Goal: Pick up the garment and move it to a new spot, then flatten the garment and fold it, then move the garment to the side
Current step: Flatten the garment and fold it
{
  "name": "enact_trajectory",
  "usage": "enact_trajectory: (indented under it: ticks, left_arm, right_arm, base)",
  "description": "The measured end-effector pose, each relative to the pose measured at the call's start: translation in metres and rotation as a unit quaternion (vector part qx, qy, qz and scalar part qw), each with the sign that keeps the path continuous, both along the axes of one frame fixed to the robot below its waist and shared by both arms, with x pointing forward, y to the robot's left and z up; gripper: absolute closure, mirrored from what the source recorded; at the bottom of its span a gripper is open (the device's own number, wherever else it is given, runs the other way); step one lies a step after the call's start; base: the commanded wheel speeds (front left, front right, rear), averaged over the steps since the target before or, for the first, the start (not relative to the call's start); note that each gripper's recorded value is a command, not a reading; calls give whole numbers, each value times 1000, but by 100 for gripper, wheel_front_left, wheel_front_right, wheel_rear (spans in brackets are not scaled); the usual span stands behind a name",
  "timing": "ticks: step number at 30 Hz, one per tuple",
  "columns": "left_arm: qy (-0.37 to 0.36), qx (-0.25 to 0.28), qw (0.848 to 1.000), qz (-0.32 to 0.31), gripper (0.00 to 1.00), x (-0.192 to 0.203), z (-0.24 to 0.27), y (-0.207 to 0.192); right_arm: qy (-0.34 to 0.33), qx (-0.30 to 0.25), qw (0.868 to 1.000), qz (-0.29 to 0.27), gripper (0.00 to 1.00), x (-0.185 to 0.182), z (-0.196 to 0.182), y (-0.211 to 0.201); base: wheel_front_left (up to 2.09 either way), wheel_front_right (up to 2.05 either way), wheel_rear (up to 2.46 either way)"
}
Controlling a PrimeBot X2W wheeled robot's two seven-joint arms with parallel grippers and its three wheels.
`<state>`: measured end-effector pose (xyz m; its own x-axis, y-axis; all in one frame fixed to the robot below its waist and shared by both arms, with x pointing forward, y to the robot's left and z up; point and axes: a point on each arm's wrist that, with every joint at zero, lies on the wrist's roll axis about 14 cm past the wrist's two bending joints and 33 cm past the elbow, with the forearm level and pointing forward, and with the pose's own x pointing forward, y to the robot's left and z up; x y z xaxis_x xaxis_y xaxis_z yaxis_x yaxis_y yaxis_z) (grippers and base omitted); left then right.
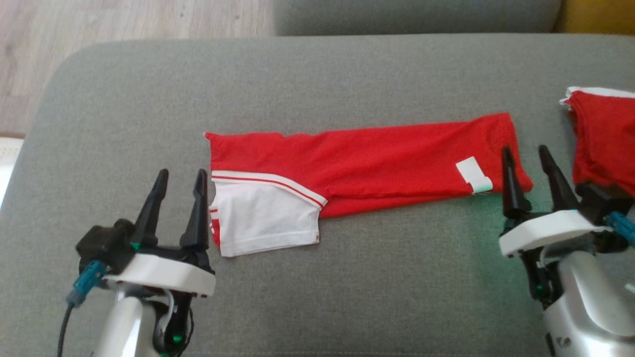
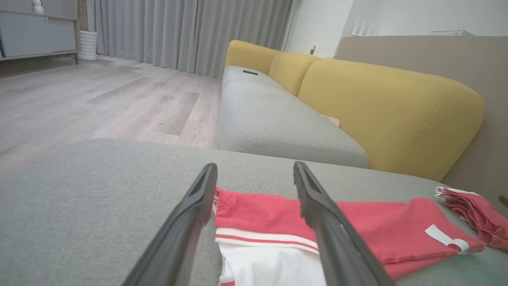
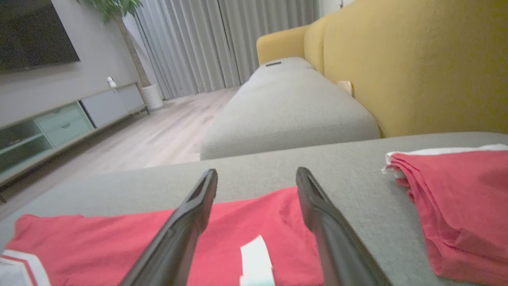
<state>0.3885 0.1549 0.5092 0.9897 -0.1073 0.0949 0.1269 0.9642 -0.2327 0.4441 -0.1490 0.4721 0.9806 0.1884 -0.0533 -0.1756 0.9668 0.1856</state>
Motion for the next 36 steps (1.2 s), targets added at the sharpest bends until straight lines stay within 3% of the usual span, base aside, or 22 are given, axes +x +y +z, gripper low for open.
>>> enact_trajectory:
  ticks: [12,17,21,22,24,31,36]
  left_arm:
    - [28,1,1000,2,0,21,-21,2]
    - [39,4,999,4,0,21,-29,4]
    - [42,4,999,5,0,20,-31,4]
    - [42,4,999,5,0,20,-31,4]
    - [43,4,999,4,0,20,-31,4]
    - [30,2,1000,-5,0,21,-22,-3]
    - [24,1,1000,-17,0,19,-17,-11]
  right_arm:
    - [145,-63,986,-61,0,35,-75,-41]
    - [202,-61,976,-59,0,32,-107,-33]
    - [217,-52,973,-55,0,38,-110,-25]
    - [221,-51,973,-52,18,39,-110,-23]
    - [221,-51,973,-52,100,39,-110,-23]
    - [205,-43,975,-67,100,34,-102,-31]
    - [178,-44,978,-103,100,26,-87,-61]
  base:
    - [0,0,0]
    - [0,0,0]
    - [0,0,0]
    - [0,0,0]
    - [0,0,0]
    - [0,0,0]
    - [0,0,0]
